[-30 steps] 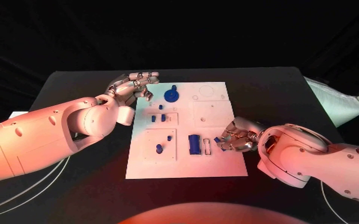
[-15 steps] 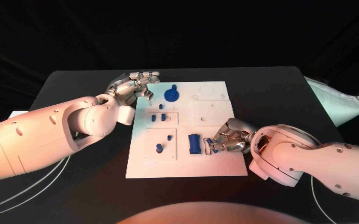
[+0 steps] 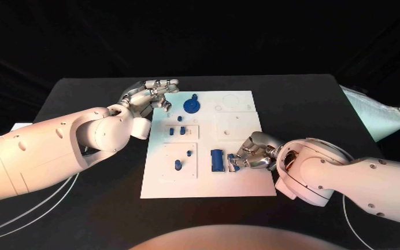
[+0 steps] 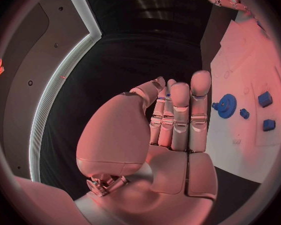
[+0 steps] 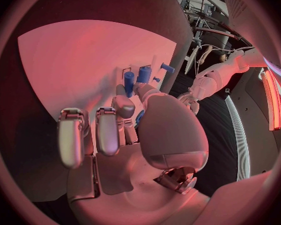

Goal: Assemble the parts on the task board

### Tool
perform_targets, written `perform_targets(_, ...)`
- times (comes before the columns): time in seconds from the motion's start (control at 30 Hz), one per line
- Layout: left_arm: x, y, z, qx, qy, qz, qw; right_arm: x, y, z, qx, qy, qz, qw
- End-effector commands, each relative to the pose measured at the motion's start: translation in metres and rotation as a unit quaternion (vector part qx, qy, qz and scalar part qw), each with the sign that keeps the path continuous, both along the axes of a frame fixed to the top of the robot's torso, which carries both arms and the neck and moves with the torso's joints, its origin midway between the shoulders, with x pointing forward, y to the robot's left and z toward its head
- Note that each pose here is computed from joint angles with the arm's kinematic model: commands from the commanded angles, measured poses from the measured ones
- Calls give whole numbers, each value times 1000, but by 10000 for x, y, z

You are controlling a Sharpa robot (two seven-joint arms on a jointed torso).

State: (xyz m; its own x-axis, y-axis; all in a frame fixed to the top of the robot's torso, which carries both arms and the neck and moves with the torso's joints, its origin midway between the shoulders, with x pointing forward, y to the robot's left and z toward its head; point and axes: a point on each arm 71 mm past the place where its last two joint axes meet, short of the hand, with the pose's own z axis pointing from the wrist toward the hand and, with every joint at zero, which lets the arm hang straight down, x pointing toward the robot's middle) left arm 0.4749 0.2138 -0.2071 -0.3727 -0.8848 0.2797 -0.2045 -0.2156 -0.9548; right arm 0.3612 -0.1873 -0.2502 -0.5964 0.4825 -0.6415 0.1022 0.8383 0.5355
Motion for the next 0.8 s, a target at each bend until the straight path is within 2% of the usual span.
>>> perform_targets(0.03, -11, -25, 14, -4, -5, -11, 1000, -5, 9, -14, -26, -1, 23, 999)
perform_targets(0.23, -13, -26, 13, -4, -4, -13, 1000, -3, 42, -24, -35, 0, 35, 999)
perform_targets(0.8, -16, -32, 12, -5, -2, -15, 1000, 7, 84, -23, -40, -7, 46, 998)
